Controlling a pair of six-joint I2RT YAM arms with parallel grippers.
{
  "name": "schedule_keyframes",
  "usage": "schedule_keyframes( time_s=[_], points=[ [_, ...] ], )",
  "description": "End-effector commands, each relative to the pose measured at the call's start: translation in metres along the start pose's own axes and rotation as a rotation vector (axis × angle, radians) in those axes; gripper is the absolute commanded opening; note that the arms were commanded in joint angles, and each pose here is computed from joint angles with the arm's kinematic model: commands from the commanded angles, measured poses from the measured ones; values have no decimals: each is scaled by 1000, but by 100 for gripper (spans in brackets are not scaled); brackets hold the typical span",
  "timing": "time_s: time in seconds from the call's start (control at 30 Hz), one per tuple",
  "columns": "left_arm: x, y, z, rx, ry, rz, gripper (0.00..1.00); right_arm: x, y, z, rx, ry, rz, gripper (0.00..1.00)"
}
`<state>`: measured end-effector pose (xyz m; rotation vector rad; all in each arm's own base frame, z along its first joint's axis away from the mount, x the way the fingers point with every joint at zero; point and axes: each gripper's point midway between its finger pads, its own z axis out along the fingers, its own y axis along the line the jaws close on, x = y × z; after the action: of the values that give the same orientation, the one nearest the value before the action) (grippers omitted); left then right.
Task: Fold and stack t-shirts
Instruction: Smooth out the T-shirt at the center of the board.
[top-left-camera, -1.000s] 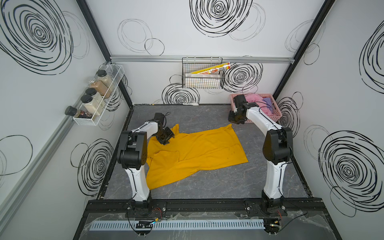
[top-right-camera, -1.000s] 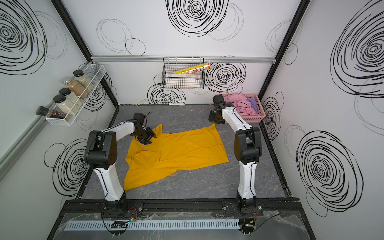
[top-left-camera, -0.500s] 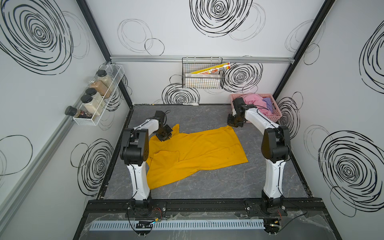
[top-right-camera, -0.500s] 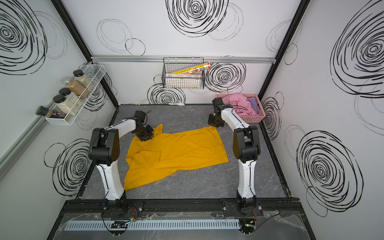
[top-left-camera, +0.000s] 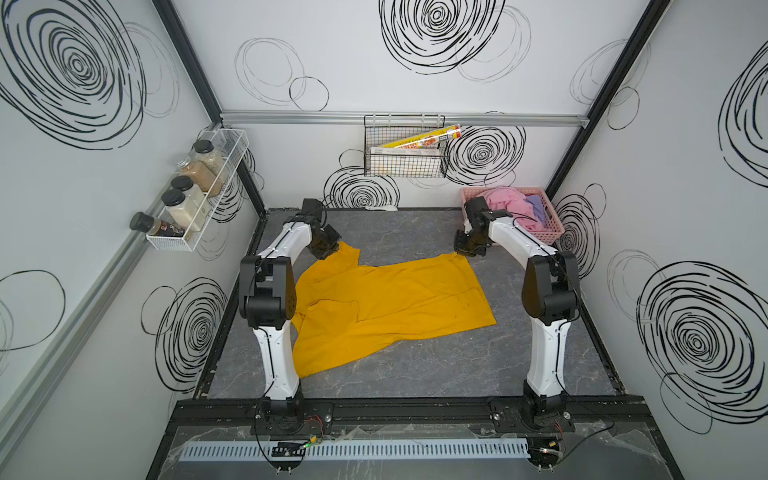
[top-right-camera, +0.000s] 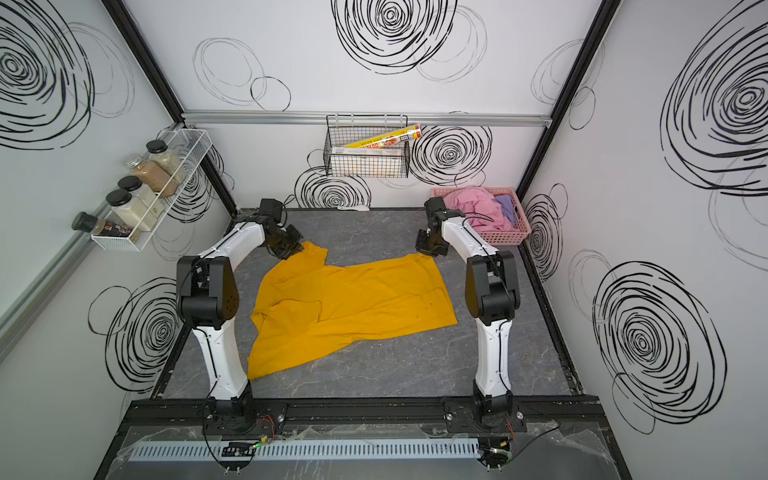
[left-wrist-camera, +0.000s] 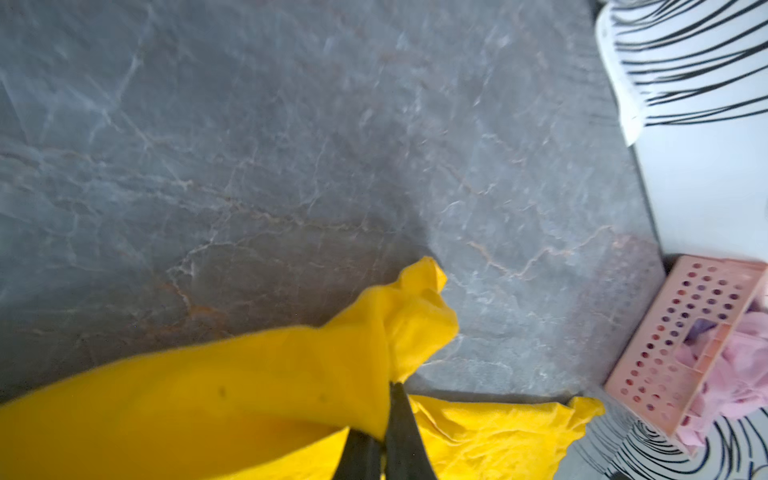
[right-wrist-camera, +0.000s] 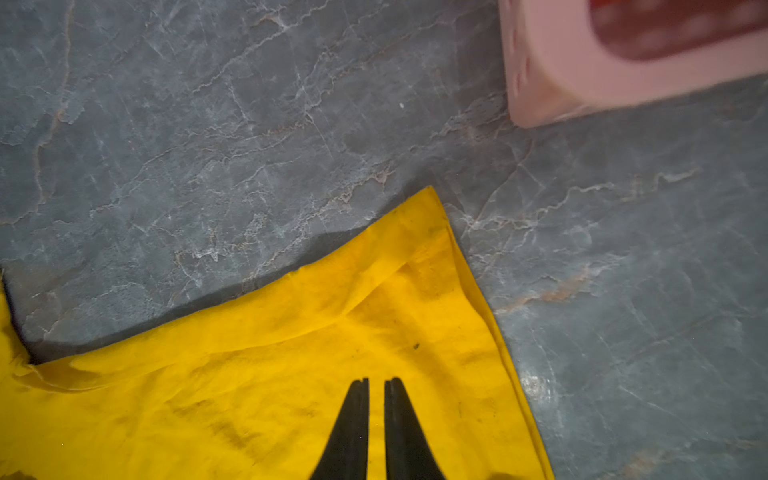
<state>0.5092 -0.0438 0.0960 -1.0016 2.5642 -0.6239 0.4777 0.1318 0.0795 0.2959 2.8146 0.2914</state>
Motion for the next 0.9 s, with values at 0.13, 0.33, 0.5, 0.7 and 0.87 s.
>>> schedule_keyframes(
  time_s=[0.13, 0.33, 0.5, 0.7, 0.87],
  points=[
    [-25, 24, 13, -24, 20, -80, 0, 1, -19, 26, 78, 45, 19, 22],
    [-27, 46, 18, -57, 25, -107, 0, -10, -19, 40, 99, 50, 19, 24],
    [-26, 62, 22, -79, 34, -120, 0, -18, -16, 49, 98, 50, 16, 24],
    [-26, 70, 26, -90, 39, -125, 0, -21, -14, 49, 93, 42, 15, 24],
    [-24, 71, 29, -94, 46, -127, 0, -20, -15, 56, 94, 54, 12, 24]
  ],
)
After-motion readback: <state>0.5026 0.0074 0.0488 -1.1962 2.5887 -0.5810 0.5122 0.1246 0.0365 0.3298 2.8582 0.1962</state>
